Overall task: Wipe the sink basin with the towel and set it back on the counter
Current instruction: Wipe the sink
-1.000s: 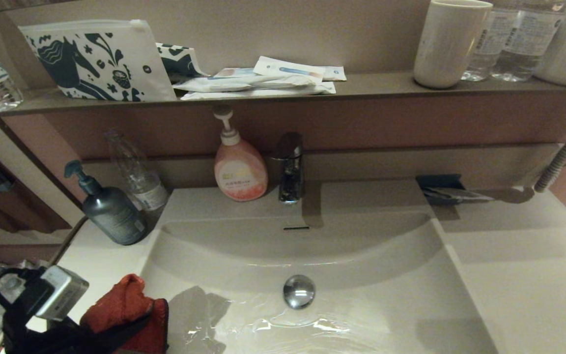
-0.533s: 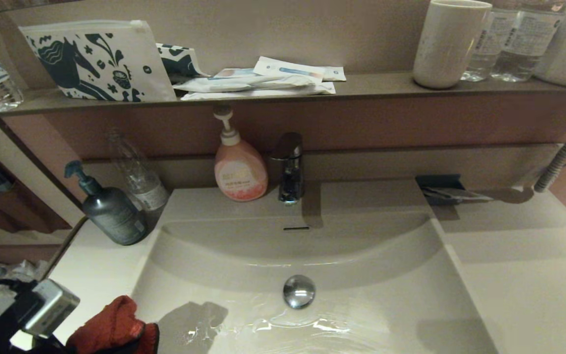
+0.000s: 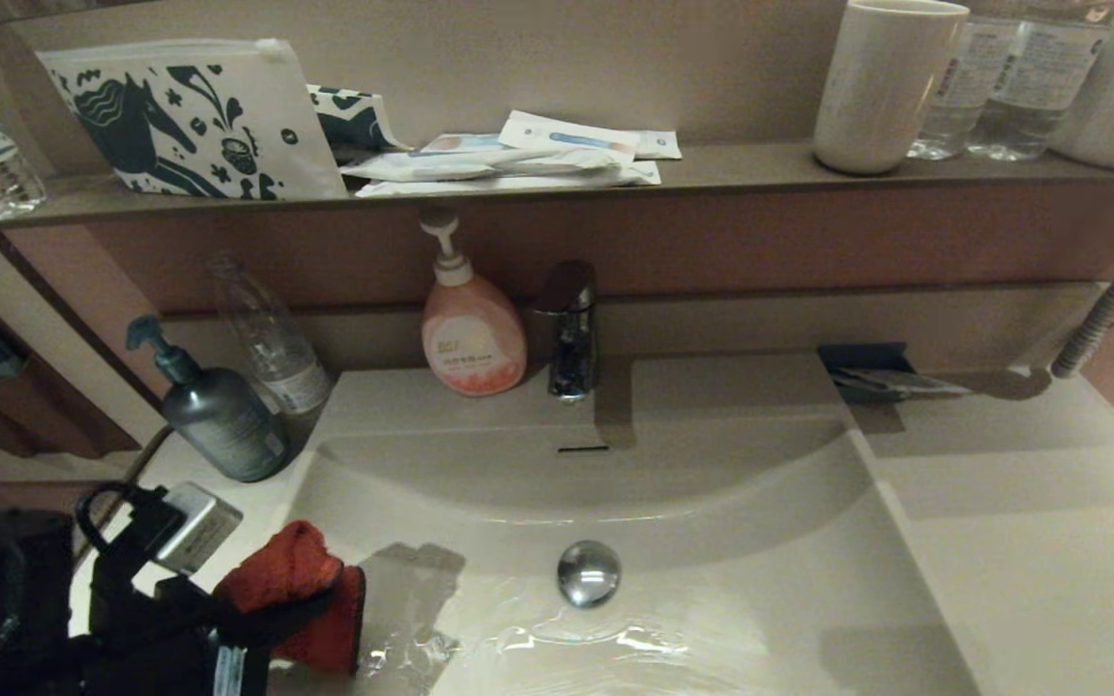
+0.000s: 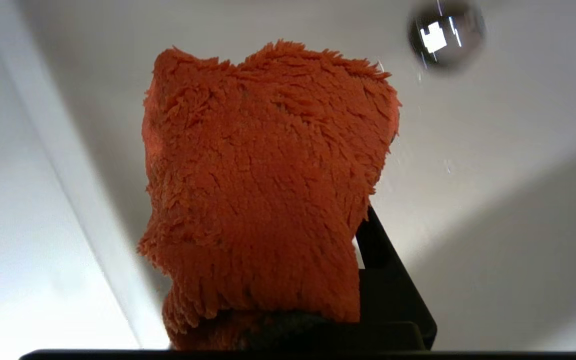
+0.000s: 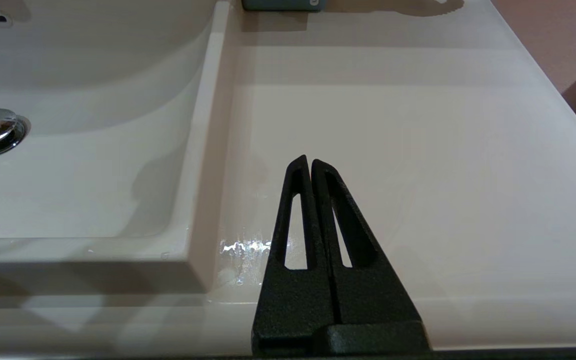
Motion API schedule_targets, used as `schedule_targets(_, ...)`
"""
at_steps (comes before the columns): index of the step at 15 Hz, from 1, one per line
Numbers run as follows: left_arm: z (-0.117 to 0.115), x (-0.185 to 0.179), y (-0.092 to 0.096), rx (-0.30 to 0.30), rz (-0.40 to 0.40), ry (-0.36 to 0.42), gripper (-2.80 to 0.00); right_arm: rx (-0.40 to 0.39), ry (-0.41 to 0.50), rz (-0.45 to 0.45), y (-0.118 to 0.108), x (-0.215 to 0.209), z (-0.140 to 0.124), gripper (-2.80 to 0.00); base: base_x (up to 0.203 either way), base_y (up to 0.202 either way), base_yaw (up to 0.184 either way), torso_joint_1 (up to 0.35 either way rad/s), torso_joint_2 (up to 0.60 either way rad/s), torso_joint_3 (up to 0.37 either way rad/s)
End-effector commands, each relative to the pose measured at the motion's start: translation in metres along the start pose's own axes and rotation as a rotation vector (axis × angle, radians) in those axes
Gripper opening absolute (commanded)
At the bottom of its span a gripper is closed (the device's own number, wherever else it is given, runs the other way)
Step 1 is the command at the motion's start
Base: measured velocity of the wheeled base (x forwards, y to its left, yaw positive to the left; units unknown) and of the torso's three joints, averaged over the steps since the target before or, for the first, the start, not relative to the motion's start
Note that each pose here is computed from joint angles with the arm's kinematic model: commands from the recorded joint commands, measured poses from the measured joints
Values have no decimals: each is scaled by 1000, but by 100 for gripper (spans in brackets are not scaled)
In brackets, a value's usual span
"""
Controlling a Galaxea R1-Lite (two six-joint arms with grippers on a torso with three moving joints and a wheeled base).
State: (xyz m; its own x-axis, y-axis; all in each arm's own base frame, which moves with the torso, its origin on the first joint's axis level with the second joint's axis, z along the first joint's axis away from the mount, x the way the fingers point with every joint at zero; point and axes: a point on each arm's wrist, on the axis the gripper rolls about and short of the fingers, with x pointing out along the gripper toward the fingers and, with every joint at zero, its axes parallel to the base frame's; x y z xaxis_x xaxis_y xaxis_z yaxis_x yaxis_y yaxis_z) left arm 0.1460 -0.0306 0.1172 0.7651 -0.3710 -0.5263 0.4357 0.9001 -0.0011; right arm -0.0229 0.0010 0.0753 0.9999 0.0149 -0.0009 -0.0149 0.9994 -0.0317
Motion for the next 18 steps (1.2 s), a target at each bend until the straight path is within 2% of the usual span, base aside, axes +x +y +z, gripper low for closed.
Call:
schedule_targets(1,6,29,8,-6,-5,41,-280,0,1,0,0,0,0,-280,0,0,0,0,0,0)
schedule_targets(8,43,79,30,20,18,-13,-280,0,1,0,0,0,0,-280,0,0,0,0,0,0)
schedule_targets(18,38,113,52,40,52,-12,-280,0,1,0,0,0,0,-280,0,0,0,0,0,0)
